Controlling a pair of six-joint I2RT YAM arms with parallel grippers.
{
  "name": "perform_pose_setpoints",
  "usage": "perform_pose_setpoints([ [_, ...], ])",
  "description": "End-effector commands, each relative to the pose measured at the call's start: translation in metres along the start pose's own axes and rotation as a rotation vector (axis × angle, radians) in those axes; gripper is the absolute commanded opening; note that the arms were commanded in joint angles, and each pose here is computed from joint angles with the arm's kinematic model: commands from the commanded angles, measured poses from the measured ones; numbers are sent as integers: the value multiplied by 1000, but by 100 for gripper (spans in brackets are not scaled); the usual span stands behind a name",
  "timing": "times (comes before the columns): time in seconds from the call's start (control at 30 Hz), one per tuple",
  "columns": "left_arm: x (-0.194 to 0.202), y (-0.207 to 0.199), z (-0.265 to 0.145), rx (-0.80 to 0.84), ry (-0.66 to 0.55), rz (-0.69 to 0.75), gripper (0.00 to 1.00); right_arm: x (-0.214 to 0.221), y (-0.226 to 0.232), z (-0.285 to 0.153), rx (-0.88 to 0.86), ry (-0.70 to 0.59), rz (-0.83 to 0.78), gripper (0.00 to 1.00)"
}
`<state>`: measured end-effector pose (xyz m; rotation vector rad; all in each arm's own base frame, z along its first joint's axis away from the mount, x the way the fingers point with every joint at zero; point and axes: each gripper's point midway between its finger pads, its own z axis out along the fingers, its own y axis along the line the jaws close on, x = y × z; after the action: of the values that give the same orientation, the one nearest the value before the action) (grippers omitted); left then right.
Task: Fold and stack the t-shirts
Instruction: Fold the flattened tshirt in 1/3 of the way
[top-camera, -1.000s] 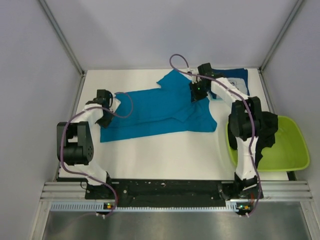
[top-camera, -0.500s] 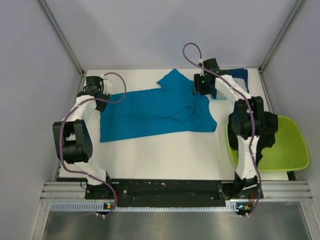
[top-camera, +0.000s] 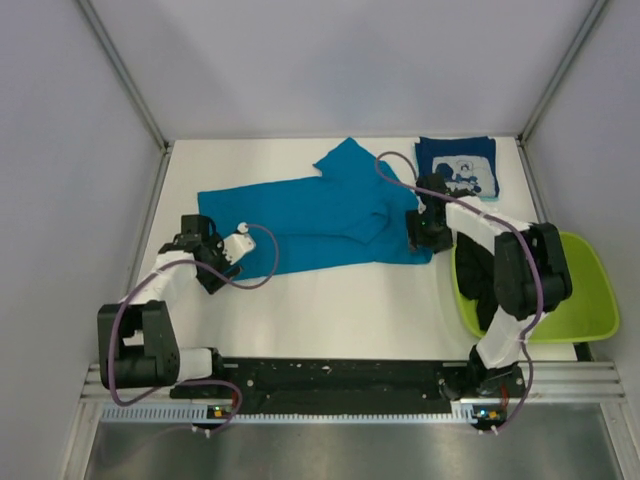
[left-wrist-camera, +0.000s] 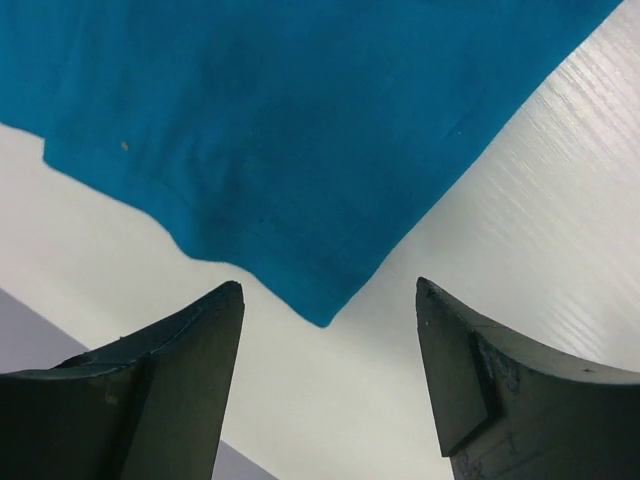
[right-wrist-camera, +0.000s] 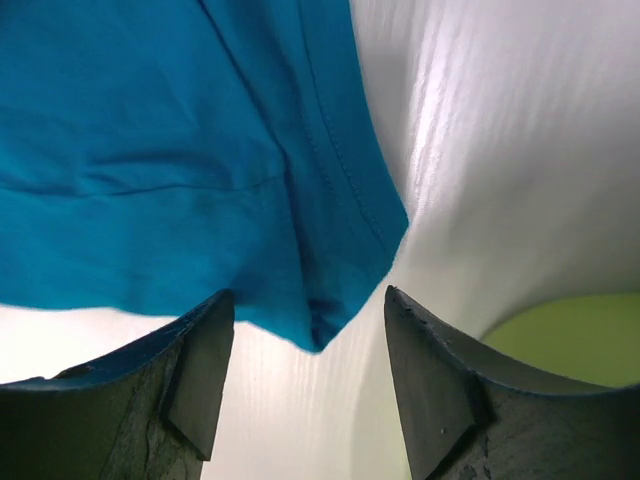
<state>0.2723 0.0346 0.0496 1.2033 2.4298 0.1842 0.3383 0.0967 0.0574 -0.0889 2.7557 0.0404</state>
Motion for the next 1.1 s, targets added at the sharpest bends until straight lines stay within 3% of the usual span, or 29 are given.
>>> perform_pose_setpoints([
  [0.0, -7, 21, 17, -94, -19, 84, 71, 14, -2, 25, 27, 54, 13, 59],
  [0.07, -4, 21, 24, -100, -2, 73, 65, 19, 1, 31, 9, 77, 7, 53],
  [0.13, 0, 20, 29, -103, 10, 67, 50, 22, 3, 34, -10, 84, 3, 36],
  [0.17, 1, 20, 30, -112, 15, 68, 38, 26, 4, 34, -12, 93, -2, 23],
  [0.23, 10, 28, 29, -159, 62, 59, 0, 32, -1, 32, 2, 96, 0, 2],
  [0.27, 15, 35, 27, -203, 89, 48, 0, 35, -2, 28, 6, 95, -2, 0],
  [0.33, 29, 52, 13, -263, 151, 45, 0, 45, -4, 17, 10, 106, 10, 0],
  [0.47, 46, 65, -17, -272, 160, 25, 0, 74, 2, -13, -26, 129, 32, 0],
  [0.7, 86, 15, -29, -77, 293, 73, 0, 151, 25, -34, -78, 285, 40, 0],
  [0.77, 99, 3, -30, -35, 351, 79, 25, 171, 32, -40, -109, 331, 42, 8],
  [0.8, 101, 3, -32, -35, 366, 78, 48, 177, 31, -43, -105, 335, 50, 14],
  [0.83, 101, 5, -34, -45, 372, 76, 62, 177, 31, -47, -97, 324, 45, 24],
  [0.9, 83, 23, -43, -102, 313, 45, 70, 166, 35, -63, -108, 279, 44, 40],
  [1.0, 13, 45, -67, -127, 90, -43, 72, 126, 29, -87, -64, 121, 46, 44],
  [1.07, -67, 21, -78, -36, -129, 10, 66, 100, 24, -100, -34, 8, 58, 46],
])
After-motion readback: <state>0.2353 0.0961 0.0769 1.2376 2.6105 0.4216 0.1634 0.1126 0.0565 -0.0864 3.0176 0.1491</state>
